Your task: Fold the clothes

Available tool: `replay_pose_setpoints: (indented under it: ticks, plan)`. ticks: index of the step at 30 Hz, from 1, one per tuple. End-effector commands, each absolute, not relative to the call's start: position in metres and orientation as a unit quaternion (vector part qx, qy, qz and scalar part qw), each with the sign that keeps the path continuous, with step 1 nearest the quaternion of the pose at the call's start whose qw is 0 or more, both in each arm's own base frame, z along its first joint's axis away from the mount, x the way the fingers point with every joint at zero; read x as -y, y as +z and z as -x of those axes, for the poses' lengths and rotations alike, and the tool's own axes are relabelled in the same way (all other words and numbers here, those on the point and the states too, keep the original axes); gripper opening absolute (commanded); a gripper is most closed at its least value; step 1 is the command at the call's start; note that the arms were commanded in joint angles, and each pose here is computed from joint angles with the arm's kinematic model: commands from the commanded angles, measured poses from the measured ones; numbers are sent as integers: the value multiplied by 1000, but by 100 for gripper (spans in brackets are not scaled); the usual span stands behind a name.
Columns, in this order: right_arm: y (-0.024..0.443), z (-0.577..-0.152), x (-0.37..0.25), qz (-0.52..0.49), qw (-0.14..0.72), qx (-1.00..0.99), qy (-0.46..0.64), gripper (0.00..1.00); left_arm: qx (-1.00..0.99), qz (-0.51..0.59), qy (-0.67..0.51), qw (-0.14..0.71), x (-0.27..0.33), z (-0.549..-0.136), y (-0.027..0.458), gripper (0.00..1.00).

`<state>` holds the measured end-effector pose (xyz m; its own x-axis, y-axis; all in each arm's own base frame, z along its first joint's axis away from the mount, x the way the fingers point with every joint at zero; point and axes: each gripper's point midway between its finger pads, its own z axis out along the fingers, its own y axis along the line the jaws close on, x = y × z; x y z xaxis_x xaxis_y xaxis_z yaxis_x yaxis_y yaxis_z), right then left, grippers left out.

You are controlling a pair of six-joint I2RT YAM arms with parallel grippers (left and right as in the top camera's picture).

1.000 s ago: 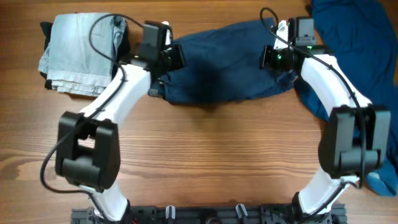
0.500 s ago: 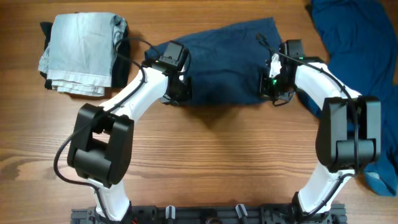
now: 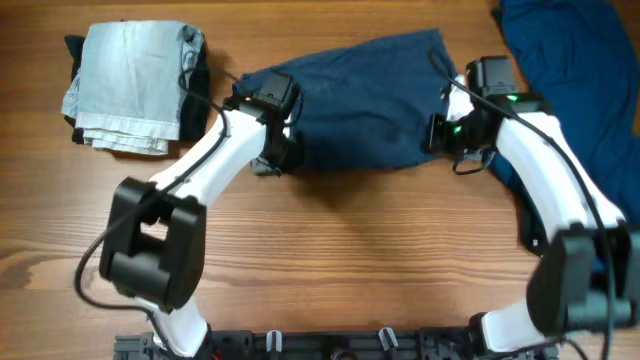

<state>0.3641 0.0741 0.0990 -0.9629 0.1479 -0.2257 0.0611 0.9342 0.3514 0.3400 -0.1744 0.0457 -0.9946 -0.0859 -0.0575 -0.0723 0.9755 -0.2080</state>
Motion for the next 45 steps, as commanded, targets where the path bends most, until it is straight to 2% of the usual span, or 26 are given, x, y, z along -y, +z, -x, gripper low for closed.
replay_pose_setpoints:
  ticks: [1, 2, 3, 4, 6, 10, 18, 22, 24, 27, 30, 35, 40, 43, 45]
  plan:
    - [140, -387, -78, -7, 223, -958, 177, 55, -980, 53, -93, 166, 167, -388, 85, 11]
    - [143, -392, -78, -5, 233, -956, 178, 59, -977, 83, -79, 182, 156, -397, 86, 20]
    - [143, -394, -78, -4, 238, -955, 178, 62, -973, 112, -67, 190, 143, -403, 86, 23]
    - [144, -396, -78, -3, 241, -954, 179, 63, -967, 145, -64, 199, 126, -412, 87, 32]
    - [145, -397, -78, -3, 244, -953, 179, 64, -959, 181, -68, 208, 108, -424, 88, 36]
    - [145, -397, -78, -3, 244, -953, 179, 64, -947, 219, -85, 221, 81, -445, 81, 40]
    - [142, -394, -74, -8, 238, -957, 166, 64, -946, 211, -119, 217, 97, -469, 39, 43]
    - [142, -395, -73, -8, 239, -957, 164, 64, -944, 199, -160, 208, 112, -469, 42, 42]
    - [141, -395, -73, -9, 238, -957, 164, 63, -942, 196, -169, 214, 114, -473, 45, 36]
    - [140, -395, -73, -9, 237, -957, 164, 63, -938, 189, -181, 228, 121, -479, 50, 4]
    - [139, -396, -73, -9, 236, -958, 164, 63, -927, 171, -208, 260, 130, -490, 72, 4]
    - [139, -396, -73, -8, 238, -957, 164, 63, -894, 128, -235, 361, 132, -495, 176, 4]
    - [140, -397, -73, -8, 240, -957, 165, 62, -849, 105, -265, 445, 132, -476, 270, 4]
    - [143, -402, -74, -8, 251, -954, 166, 56, -838, 76, -272, 467, 144, -466, 293, 4]
    - [150, -413, -74, -6, 277, -946, 168, 55, -849, 56, -271, 450, 160, -456, 285, 4]
